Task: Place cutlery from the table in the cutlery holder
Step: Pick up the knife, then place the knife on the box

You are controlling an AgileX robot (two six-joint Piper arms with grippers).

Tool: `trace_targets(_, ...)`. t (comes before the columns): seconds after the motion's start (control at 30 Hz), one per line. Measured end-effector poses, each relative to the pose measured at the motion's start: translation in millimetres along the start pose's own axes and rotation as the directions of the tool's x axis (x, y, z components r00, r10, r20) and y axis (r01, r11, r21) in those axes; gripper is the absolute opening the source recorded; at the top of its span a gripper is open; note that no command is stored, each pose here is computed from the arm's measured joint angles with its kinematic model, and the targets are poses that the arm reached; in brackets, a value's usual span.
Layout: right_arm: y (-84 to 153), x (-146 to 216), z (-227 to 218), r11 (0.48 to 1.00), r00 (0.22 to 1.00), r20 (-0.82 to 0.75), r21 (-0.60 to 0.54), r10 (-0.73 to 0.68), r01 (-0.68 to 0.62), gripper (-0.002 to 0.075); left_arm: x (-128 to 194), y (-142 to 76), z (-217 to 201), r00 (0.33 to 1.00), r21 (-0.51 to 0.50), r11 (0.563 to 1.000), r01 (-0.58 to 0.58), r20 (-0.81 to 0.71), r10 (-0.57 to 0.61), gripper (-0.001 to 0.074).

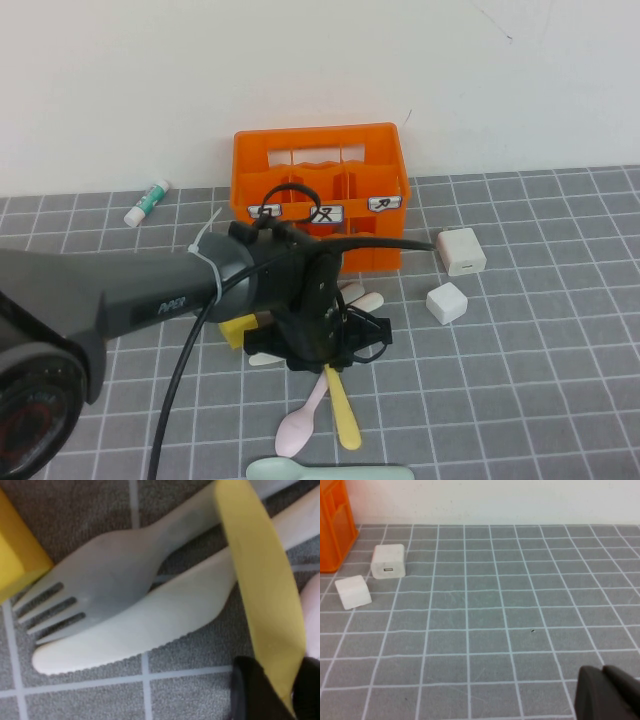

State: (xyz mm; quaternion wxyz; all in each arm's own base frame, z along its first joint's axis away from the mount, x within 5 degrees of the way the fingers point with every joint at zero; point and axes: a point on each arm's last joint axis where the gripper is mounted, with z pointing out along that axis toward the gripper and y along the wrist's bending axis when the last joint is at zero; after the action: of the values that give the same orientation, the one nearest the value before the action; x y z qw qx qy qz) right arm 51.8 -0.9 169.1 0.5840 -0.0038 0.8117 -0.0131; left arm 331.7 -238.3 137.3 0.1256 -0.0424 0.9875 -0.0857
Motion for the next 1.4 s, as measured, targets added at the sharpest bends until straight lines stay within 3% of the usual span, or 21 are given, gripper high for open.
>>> trace_targets(0.23, 0, 0, 0, 1.0, 1.0, 0.0, 0.0, 0.0, 0.0, -0.0003, 0, 0, -2, 0.998, -0.006, 0.998, -0.069, -0.009, 0.069, 0.0129)
trace_targets(0.4, 0, 0, 0, 1.0, 1.0, 0.0, 0.0, 0.0, 0.0, -0.0003, -1, 0, -19, 0.991, -0.007, 0.991, -0.132, -0.002, 0.132, 0.0034)
trace_targets(0.87, 0, 0, 0, 1.0, 1.0, 0.0, 0.0, 0.0, 0.0, -0.0003, -5, -10, -120, 0.909, 0.064, 0.93, -0.362, 0.246, 0.337, 0.0027)
trace_targets(0.97, 0, 0, 0, 1.0, 1.0, 0.0, 0.0, 0.0, 0.0, -0.0003, -3, -16, -136, 0.865, 0.08, 0.904, -0.42, 0.338, 0.371, 0.0026)
trace_targets(1.17, 0, 0, 0, 1.0, 1.0, 0.0, 0.0, 0.0, 0.0, -0.0003, 3, -20, -173, 0.7, 0.074, 0.83, -0.553, 0.581, 0.415, 0.0026)
trace_targets(1.4, 0, 0, 0, 1.0, 1.0, 0.0, 0.0, 0.0, 0.0, -0.0003, 17, -9, -199, 0.485, 0.09, 0.744, -0.662, 0.808, 0.334, 0.0025)
